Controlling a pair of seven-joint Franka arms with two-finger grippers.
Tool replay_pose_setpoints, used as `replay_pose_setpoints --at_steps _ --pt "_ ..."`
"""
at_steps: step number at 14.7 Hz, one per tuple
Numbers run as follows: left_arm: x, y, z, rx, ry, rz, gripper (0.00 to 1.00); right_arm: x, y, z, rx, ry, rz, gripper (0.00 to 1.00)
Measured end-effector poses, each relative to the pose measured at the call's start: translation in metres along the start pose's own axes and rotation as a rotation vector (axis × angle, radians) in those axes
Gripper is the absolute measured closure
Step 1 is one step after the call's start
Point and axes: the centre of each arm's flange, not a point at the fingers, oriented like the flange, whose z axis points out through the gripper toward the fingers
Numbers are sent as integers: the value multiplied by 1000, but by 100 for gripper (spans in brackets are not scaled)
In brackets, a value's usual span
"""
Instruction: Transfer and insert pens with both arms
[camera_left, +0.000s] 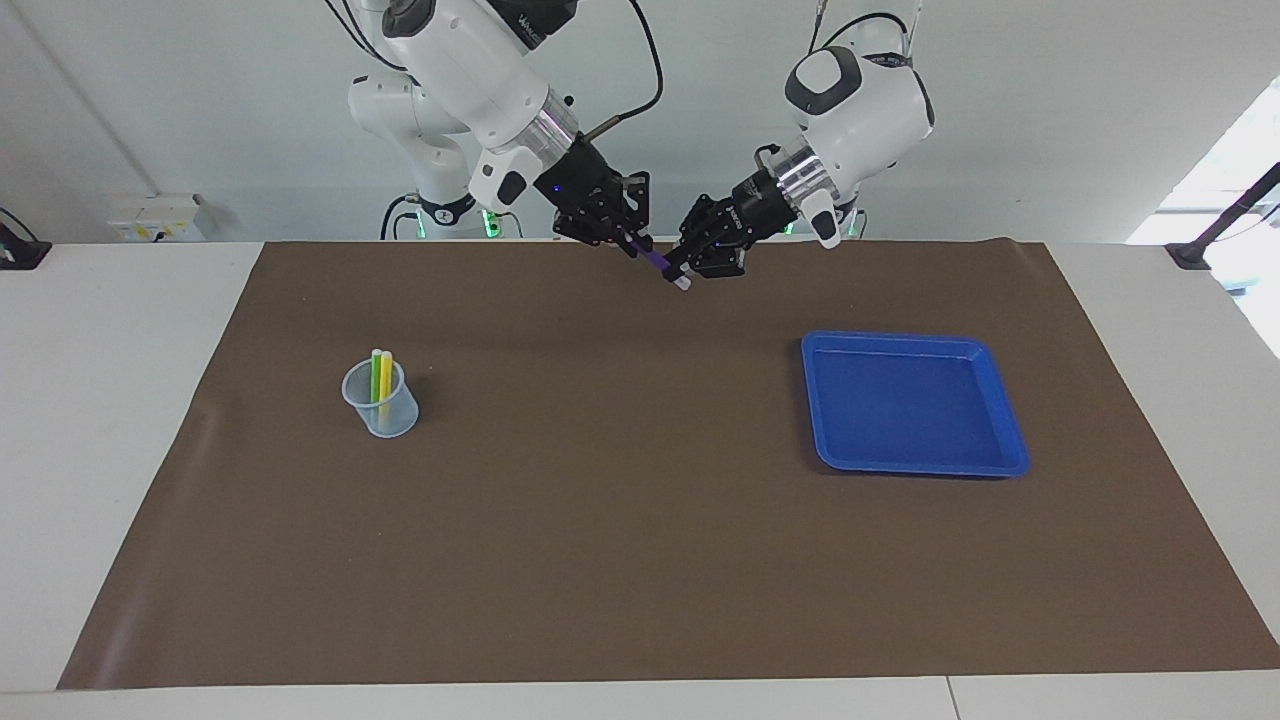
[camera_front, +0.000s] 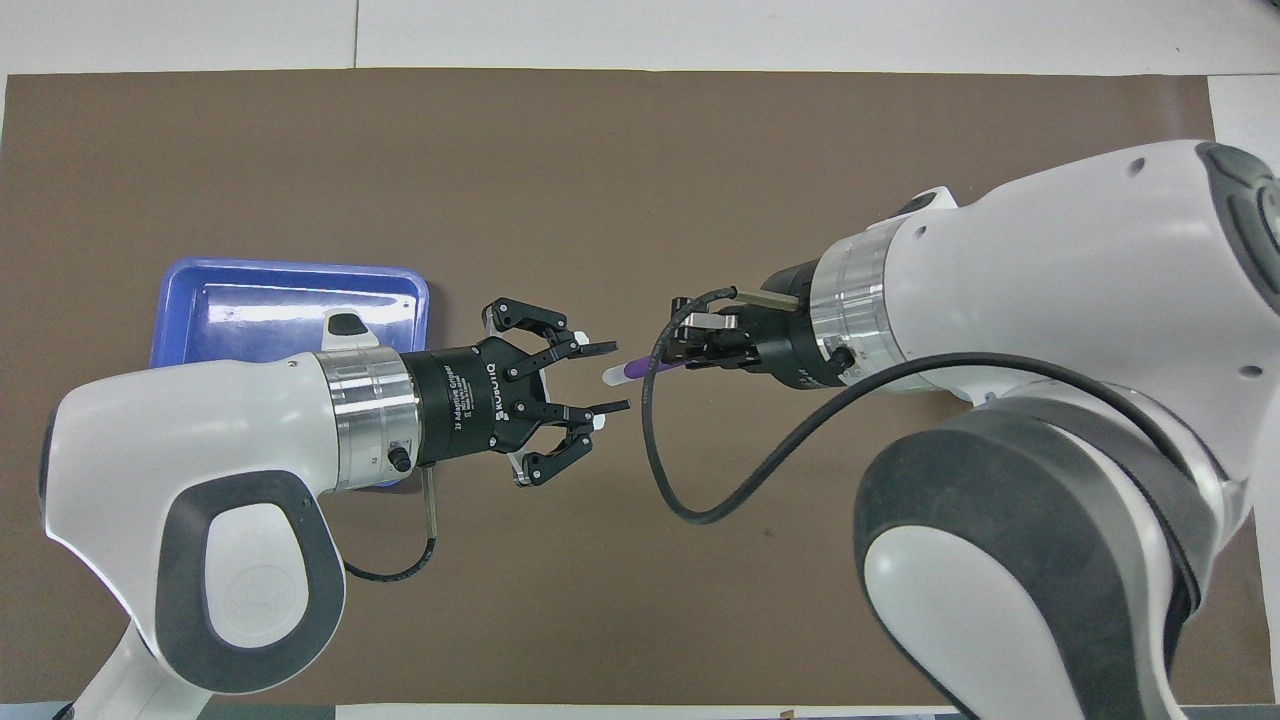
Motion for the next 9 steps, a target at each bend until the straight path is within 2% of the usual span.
replay_pose_setpoints --at_steps 4,6,9 --pt "4 6 -7 -15 0 -8 1 25 48 -10 -100 48 -55 81" --pt "10 13 -13 -29 25 18 0 35 83 -11 -167 53 -112 81" --pt "27 24 -25 -9 134 139 0 44 134 -19 -293 59 -196 81"
